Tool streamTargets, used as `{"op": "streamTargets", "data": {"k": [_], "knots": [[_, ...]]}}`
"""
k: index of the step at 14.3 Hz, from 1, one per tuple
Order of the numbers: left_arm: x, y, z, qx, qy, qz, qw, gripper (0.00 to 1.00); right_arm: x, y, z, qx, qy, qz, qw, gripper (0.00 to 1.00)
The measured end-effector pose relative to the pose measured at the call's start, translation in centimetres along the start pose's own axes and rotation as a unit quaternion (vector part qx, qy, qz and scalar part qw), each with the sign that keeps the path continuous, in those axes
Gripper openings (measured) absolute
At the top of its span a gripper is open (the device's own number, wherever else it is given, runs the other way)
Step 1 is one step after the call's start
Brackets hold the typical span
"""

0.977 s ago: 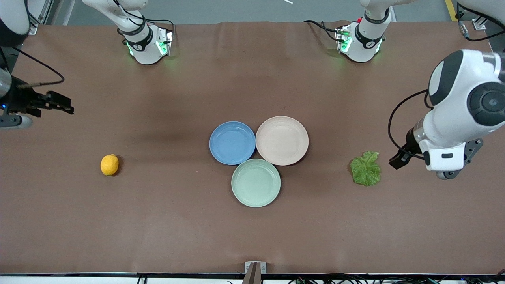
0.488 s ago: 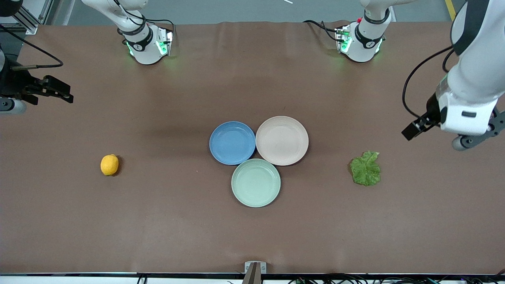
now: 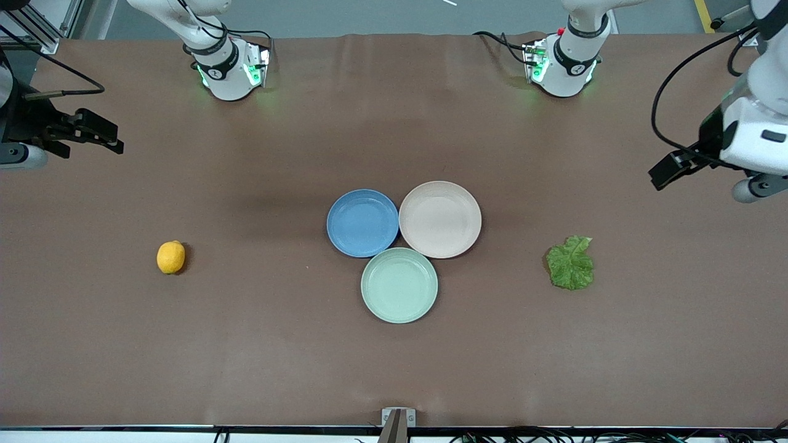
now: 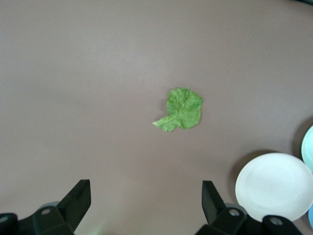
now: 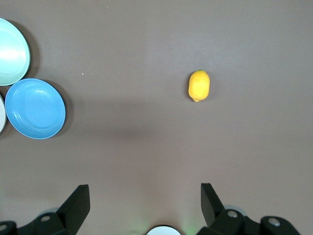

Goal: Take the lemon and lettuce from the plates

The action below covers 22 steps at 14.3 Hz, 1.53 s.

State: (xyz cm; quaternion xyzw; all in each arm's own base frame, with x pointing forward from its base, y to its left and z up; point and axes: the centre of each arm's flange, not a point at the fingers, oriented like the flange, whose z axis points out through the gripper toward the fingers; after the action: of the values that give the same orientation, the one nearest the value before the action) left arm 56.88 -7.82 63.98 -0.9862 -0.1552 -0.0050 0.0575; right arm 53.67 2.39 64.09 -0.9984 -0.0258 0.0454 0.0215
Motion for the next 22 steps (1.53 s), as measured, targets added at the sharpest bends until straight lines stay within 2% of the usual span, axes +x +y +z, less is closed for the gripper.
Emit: {"op": "streamTargets", "data": {"k": [6,10,15,22], "knots": [[-1.2,-5.0,-0.6,-0.011,-0.007,0.064,0.998,1.0,-1.7,-0.1,-0.4,-0.008,0.036,0.002,0.999,1.0],[-0.9,-5.0,-0.5,-0.015,0.005,0.107,0.994,1.0,-2.5,0.7,-2.2,-0.009,0.058,0.011,0.998,1.0],[-1.0,-4.6,-0.3,-0.033,0.004,0.114,0.993,1.0,-2.5,1.2,-2.4,-0.009,0.06,0.015,0.998,1.0],[-1.3,-3.8,0.2,-0.032,-0.003,0.134,0.99,1.0,-2.5,1.2,-2.4,-0.009,0.06,0.016,0.998,1.0]]}}
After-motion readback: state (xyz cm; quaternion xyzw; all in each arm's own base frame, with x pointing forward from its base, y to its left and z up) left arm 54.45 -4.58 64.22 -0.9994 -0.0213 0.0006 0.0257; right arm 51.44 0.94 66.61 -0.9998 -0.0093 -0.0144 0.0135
